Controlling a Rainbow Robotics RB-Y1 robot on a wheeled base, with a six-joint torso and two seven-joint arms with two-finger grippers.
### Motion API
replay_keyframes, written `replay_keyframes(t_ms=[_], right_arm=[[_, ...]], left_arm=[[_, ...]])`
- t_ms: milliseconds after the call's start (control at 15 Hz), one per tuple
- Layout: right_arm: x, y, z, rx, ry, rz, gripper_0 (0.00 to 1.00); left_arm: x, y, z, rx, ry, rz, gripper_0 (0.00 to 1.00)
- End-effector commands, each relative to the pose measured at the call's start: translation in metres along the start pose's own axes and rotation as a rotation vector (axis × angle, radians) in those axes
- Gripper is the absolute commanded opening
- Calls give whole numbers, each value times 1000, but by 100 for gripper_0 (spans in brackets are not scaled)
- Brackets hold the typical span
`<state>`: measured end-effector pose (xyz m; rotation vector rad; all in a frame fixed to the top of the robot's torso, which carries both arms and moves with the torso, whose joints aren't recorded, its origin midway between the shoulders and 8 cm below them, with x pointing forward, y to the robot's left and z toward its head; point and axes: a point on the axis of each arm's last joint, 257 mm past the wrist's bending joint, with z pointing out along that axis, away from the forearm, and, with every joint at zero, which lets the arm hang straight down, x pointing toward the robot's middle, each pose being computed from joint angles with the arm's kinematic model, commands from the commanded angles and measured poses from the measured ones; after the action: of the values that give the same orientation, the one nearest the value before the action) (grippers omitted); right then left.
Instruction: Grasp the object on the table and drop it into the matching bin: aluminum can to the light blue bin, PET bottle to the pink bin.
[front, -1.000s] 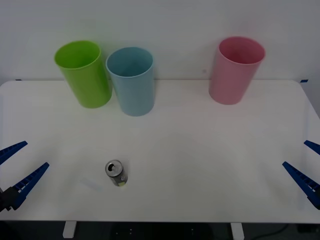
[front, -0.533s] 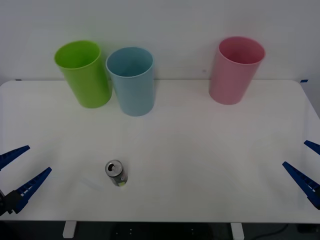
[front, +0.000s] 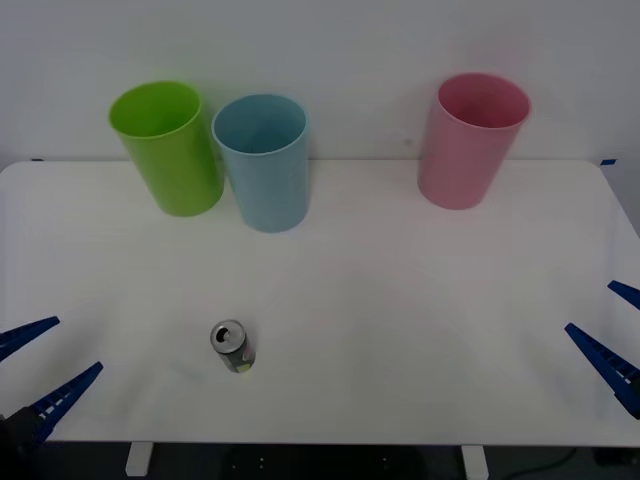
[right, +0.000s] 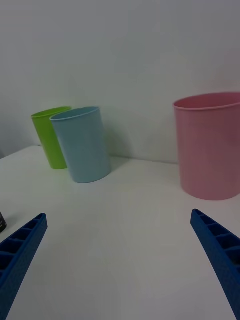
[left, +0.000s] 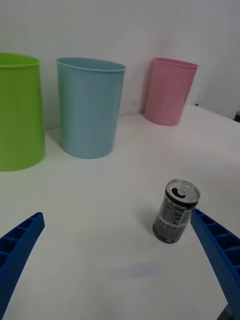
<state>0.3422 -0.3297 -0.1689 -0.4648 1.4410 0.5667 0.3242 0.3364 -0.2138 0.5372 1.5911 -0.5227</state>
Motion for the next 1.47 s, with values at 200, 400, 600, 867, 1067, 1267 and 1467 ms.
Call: replay_keyframes(t_ms=[200,400,600,867,1067,1267,1467], right_arm=[[0,0,0,0,0,0,100],[0,0,0,0,0,0,100],[0,0,0,0,0,0,100],[0,0,0,0,0,0,100],[0,0,0,0,0,0,100],[0,0,0,0,0,0,100],[0,0,0,0,0,0,100]], left_arm=[[28,-15,0,25,74,-1,100],[42,-27,5,55,105,1,100],[50,-37,11,83,104,37,100],[72,-35,25,95,85,77,100],[84,-37,38,108,60,89,100],[90,-40,51,125,47,83,100],[88,-50,67,133,15,74,100]])
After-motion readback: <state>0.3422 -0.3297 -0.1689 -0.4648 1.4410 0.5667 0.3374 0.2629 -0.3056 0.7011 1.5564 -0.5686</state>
